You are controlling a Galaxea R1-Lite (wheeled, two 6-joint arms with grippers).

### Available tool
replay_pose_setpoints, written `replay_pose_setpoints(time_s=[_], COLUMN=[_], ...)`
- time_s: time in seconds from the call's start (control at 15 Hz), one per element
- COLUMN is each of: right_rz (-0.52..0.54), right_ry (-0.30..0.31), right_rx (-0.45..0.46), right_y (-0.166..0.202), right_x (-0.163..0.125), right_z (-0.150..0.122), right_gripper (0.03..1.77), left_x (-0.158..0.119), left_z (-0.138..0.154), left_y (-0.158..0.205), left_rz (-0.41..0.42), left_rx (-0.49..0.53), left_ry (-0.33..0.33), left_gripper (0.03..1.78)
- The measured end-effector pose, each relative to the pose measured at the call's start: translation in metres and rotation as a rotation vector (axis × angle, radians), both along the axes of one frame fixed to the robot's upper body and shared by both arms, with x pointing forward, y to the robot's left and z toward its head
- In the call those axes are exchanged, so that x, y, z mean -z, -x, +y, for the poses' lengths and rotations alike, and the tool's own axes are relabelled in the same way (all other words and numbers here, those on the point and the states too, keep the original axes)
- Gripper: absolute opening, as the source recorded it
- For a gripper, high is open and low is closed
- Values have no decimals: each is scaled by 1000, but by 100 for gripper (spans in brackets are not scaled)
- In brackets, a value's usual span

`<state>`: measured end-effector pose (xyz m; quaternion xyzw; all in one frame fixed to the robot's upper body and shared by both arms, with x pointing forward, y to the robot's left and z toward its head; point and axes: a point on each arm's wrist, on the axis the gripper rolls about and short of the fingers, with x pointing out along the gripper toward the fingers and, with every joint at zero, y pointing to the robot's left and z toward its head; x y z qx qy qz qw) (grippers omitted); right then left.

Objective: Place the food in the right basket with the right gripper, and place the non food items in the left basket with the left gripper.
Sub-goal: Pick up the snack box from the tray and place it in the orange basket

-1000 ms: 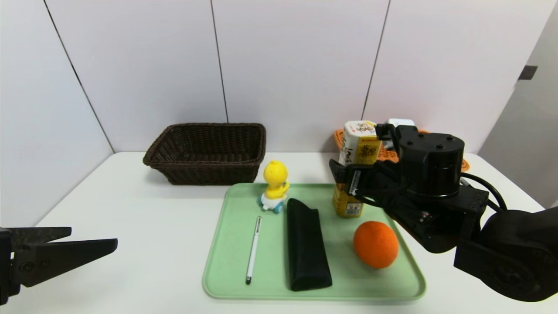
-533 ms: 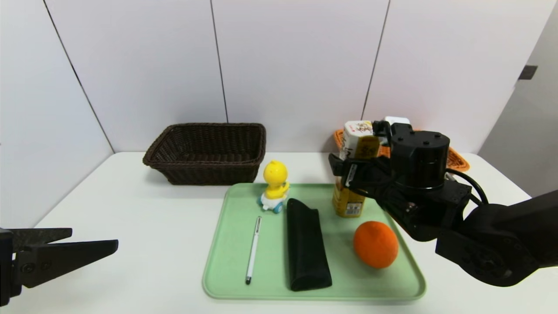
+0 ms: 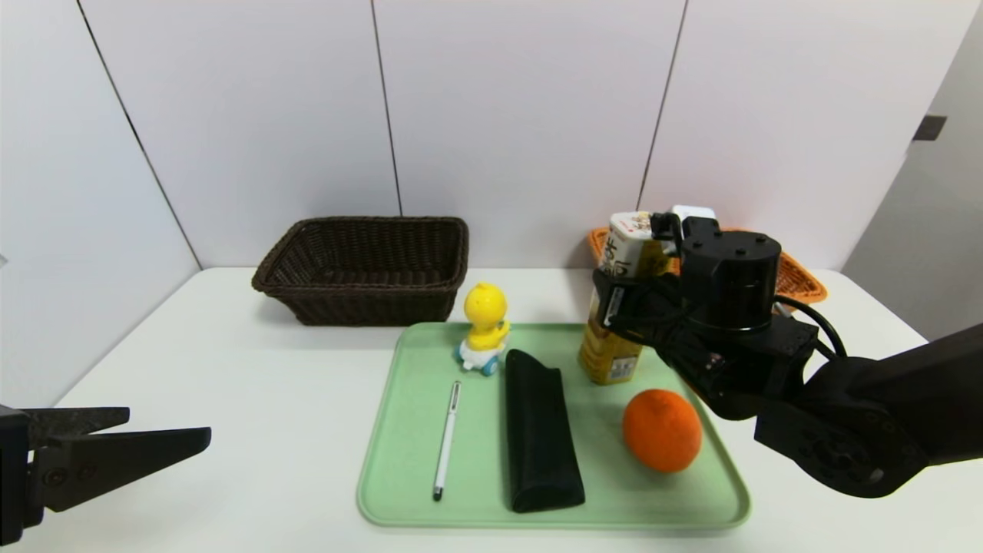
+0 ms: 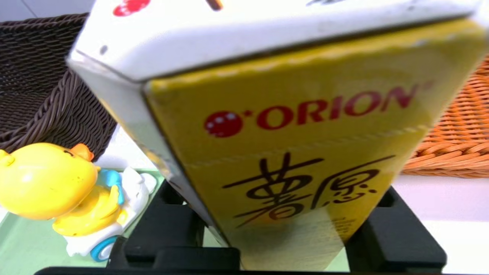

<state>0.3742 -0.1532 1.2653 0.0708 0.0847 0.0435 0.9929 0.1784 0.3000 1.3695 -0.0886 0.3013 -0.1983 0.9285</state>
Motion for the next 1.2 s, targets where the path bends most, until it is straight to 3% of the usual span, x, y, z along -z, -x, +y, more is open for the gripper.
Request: replay_pose_setpoints(time_s=[0.33, 0.67, 1.0, 1.2], right_rz=[-25, -55, -92, -140], right_ry=[-18, -48, -93, -123], right_rx=[-11, -109, -240, -254], right_y=[0, 26, 43, 35], right_x=[-11, -35, -99, -148], right_z=[3, 21, 25, 8], right_gripper=[90, 89, 89, 89], left_x=[0, 1, 2, -1], left_z=[0, -1, -1, -2], left_y=[-1, -3, -3, -5], left_rz=[4, 8, 15, 1], left_rx=[2, 4, 4, 4], left_ry=[-1, -1, -3, 4], left_gripper=[169, 169, 169, 169])
